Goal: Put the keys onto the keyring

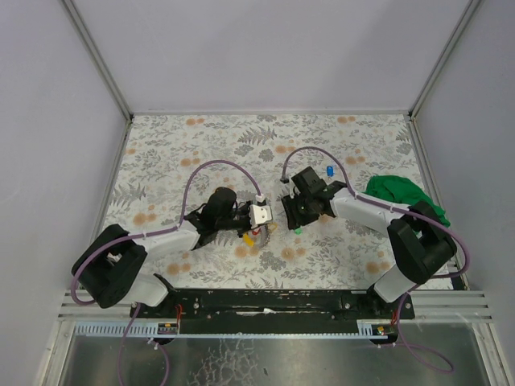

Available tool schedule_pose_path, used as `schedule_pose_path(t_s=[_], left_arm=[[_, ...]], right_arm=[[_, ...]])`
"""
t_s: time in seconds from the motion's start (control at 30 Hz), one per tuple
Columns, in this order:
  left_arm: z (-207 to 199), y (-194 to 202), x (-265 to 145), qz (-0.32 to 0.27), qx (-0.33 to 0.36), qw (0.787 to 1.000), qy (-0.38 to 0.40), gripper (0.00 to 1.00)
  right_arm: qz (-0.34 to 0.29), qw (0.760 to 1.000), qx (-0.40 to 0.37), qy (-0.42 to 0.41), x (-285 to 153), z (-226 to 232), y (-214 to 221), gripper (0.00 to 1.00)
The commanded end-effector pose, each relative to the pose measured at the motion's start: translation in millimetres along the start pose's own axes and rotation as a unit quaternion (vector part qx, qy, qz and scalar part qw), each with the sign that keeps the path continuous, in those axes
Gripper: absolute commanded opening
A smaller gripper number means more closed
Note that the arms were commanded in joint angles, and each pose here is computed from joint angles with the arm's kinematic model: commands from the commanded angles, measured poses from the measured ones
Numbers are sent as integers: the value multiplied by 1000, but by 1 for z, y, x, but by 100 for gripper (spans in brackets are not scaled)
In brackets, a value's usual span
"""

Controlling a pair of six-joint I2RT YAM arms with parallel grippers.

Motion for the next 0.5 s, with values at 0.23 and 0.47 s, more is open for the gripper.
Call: schedule_pose_path(t_s=[0.23, 0.47], left_arm=[[6, -12, -3, -21, 12, 1000, -18, 0], [7, -12, -3, -20, 12, 1000, -18, 0]], right_arm=[[-62, 991, -75, 94, 7, -9, -69, 21], [-45, 992, -79, 85, 28, -6, -77, 15]])
Point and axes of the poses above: each gripper's point midway between its finger pads, its own x axis out along the fingers, its own z axis along the line the jaws close on, y = z × x, the point moved 6 cm from there along -x, back along the fingers, and after that the axes turned 10 degrees about x, right-handed, at the moved point
